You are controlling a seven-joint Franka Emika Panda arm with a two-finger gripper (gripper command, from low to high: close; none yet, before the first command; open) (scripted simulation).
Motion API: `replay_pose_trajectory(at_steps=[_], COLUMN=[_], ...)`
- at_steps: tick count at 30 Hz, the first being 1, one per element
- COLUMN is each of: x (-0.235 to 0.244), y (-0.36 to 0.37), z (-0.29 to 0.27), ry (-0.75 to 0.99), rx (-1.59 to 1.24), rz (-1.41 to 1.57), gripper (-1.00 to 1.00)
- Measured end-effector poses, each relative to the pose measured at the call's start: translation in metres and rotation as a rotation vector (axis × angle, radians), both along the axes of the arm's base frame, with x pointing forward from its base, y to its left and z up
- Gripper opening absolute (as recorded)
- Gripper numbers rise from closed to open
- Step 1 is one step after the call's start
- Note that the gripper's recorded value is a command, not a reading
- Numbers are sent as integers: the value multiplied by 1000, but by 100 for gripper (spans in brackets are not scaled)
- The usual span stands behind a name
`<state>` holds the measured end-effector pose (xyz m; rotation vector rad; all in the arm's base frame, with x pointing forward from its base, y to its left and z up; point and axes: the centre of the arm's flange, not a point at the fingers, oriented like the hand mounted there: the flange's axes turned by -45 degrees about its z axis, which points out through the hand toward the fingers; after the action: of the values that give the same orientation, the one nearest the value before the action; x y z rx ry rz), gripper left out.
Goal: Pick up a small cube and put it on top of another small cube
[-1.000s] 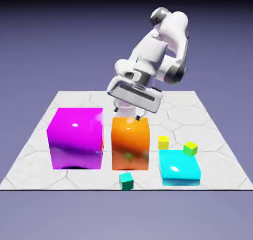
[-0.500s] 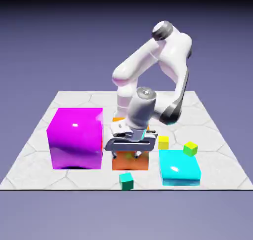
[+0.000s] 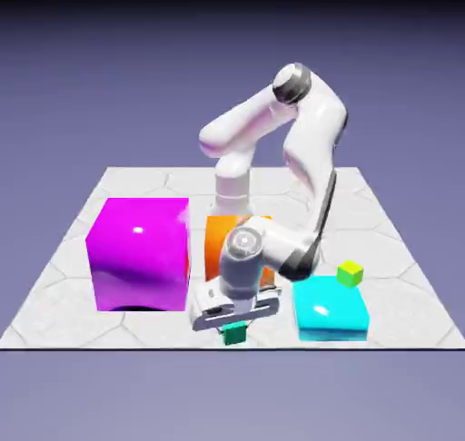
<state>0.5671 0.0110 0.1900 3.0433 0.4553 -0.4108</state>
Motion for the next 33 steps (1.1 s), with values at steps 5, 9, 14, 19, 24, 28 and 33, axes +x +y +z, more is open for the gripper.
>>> replay_pose_trajectory(at_steps=[5,9,14,19,24,28,33], x=[-10,-23,-44,-68,-94,-116,-143], y=[29,57,89,116,140,155,171], z=[30,57,88,113,132,142,148], ry=[-35,-70,-111,-147,-176,-192,-203], rx=[-50,-90,-126,-149,-159,-159,-152], rz=[97,192,307,419,530,619,731], gripper=[-100,-100,-100,-100,-100,-100,-100])
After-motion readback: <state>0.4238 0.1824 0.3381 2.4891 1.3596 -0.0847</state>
